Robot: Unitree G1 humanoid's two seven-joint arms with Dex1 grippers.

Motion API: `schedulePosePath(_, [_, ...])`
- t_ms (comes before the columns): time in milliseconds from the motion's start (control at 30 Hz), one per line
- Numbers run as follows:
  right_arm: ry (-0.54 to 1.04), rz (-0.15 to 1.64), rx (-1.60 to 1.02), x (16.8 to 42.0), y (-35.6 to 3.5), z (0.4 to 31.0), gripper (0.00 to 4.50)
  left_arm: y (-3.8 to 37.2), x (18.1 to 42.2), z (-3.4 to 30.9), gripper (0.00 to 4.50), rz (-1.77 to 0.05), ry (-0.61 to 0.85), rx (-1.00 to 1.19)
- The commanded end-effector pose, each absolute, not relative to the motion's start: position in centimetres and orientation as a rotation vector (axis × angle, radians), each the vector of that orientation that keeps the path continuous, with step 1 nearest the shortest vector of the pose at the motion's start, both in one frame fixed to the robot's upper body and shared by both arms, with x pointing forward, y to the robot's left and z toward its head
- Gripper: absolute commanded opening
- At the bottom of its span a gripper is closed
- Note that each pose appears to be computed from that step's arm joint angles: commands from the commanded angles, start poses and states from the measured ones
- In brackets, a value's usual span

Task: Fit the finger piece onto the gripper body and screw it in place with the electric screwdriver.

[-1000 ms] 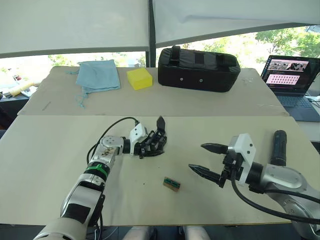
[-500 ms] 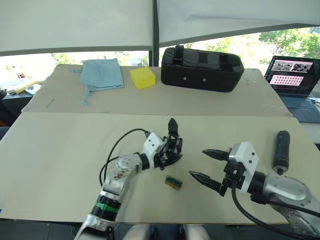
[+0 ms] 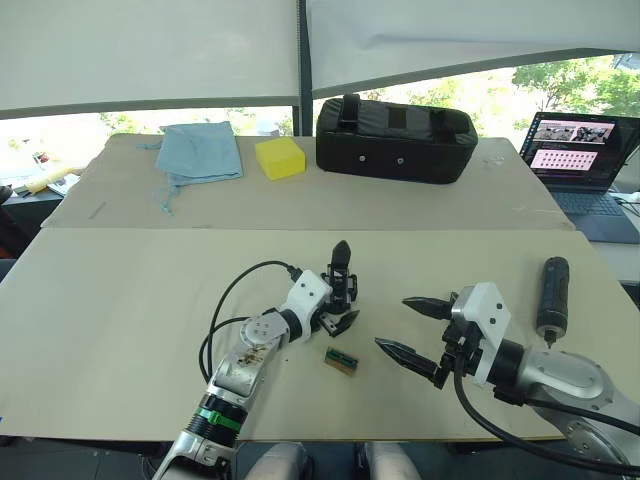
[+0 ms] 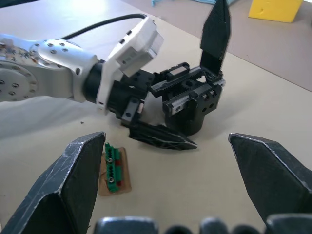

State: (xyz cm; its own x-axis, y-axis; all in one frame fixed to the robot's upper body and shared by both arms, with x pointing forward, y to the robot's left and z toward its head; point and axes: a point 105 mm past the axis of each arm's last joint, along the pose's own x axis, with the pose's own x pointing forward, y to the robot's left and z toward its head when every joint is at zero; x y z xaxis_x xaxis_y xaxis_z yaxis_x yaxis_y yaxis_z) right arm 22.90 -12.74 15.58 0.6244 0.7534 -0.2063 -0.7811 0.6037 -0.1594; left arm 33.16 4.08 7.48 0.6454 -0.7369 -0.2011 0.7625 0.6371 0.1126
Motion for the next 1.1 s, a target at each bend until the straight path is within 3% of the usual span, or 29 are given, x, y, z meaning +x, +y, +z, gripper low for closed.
schedulePosePath(33, [0.146,0.884,-0.305,22.9,-14.0,16.9,4.5,6.7,32.8,8.1,4.45,-0.902,0.176,0.217])
schedulePosePath(167, [0.312,0.885,-0.338,23.7,-16.3,18.2,4.5,9.5,32.2,9.2,4.45,-1.032,0.222,0.284])
schedulePosePath(367, [0.639,0.772,-0.22,26.8,-19.2,20.1,4.5,12.2,29.6,15.1,4.45,-1.381,0.2,0.323])
schedulePosePath(533, [0.878,0.508,-0.094,31.0,-21.8,19.1,4.5,11.9,26.4,20.1,4.45,-1.626,0.138,0.32])
schedulePosePath(733, [1.058,0.278,-0.093,33.2,-24.3,16.0,4.5,10.3,25.5,23.7,4.45,-1.653,0.013,0.28])
schedulePosePath(1033, [1.232,0.306,-0.124,31.6,-24.3,12.2,4.5,9.5,25.3,25.2,4.45,-1.635,-0.04,0.262])
schedulePosePath(1100, [1.237,0.329,-0.119,31.5,-23.9,12.1,3.97,9.5,25.5,25.2,4.5,-1.63,-0.041,0.262])
